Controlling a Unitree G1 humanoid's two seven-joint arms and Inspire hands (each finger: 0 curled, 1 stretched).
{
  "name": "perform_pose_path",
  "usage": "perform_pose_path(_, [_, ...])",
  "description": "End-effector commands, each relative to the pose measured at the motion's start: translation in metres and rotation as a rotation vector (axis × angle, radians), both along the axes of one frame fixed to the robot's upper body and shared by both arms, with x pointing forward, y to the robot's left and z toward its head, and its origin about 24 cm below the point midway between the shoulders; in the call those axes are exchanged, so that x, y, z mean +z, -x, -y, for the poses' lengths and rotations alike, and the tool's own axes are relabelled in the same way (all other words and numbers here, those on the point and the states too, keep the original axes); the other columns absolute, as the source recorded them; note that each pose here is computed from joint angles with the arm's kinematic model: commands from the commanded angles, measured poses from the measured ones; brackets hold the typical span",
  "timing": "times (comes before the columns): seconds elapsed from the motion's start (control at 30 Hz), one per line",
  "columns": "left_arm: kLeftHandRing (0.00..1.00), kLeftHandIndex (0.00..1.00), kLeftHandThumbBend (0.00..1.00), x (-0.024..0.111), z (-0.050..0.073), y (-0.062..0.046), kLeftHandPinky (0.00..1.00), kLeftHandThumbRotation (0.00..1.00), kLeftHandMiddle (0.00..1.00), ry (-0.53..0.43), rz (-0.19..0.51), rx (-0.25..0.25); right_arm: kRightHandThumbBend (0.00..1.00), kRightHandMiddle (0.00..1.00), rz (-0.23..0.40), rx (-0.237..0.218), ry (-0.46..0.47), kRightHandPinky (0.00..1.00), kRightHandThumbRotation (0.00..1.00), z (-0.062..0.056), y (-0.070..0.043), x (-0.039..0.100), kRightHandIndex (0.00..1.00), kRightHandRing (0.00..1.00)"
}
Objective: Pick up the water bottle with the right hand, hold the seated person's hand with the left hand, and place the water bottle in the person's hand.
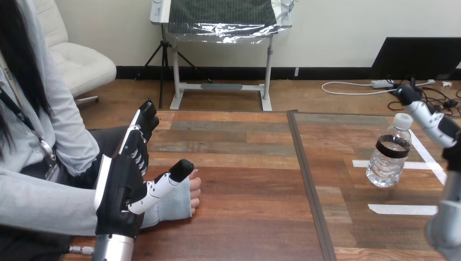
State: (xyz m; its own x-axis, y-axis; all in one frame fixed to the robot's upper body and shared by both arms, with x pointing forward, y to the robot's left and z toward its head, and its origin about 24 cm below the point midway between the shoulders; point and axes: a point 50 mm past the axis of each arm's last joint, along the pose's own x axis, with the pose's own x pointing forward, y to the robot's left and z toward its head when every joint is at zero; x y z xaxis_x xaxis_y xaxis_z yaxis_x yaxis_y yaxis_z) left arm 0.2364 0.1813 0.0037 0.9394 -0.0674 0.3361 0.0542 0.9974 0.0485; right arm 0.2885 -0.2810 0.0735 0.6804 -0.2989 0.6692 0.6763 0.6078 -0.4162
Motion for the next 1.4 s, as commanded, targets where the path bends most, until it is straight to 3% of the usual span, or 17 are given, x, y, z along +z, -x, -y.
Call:
perform_pose_path(0.0, [0.95, 0.93, 1.00, 0.018, 0.005, -0.016, 1.00, 0.48, 0.95, 0.001, 0.086, -0.026, 1.00, 0.93, 0.046, 0.013, 0.113, 0.95, 0.81, 0.003, -0.019, 0.039, 0.94, 0.98])
perform_pose_path(0.37, [0.95, 0.93, 1.00, 0.017, 0.005, -0.016, 1.00, 0.47, 0.96, 0.004, 0.082, -0.022, 1.00, 0.89, -0.089, 0.017, 0.193, 0.90, 0.84, 0.013, -0.037, 0.059, 0.92, 0.94])
perform_pose_path(0.6, [0.95, 0.93, 1.00, 0.017, 0.006, -0.016, 1.00, 0.48, 0.96, 0.005, 0.083, -0.021, 1.00, 0.87, -0.231, 0.002, 0.258, 0.89, 0.89, 0.017, -0.052, 0.065, 0.91, 0.92])
perform_pose_path(1.0, [0.94, 0.93, 1.00, 0.017, 0.008, -0.015, 1.00, 0.49, 0.95, 0.004, 0.083, -0.020, 1.00, 0.85, -0.424, -0.002, 0.272, 0.82, 0.89, 0.017, -0.071, 0.063, 0.87, 0.88])
perform_pose_path(1.37, [0.94, 0.93, 1.00, 0.017, 0.009, -0.014, 1.00, 0.50, 0.95, 0.006, 0.082, -0.024, 1.00, 0.83, -0.566, -0.007, 0.277, 0.78, 0.90, 0.015, -0.078, 0.054, 0.84, 0.83])
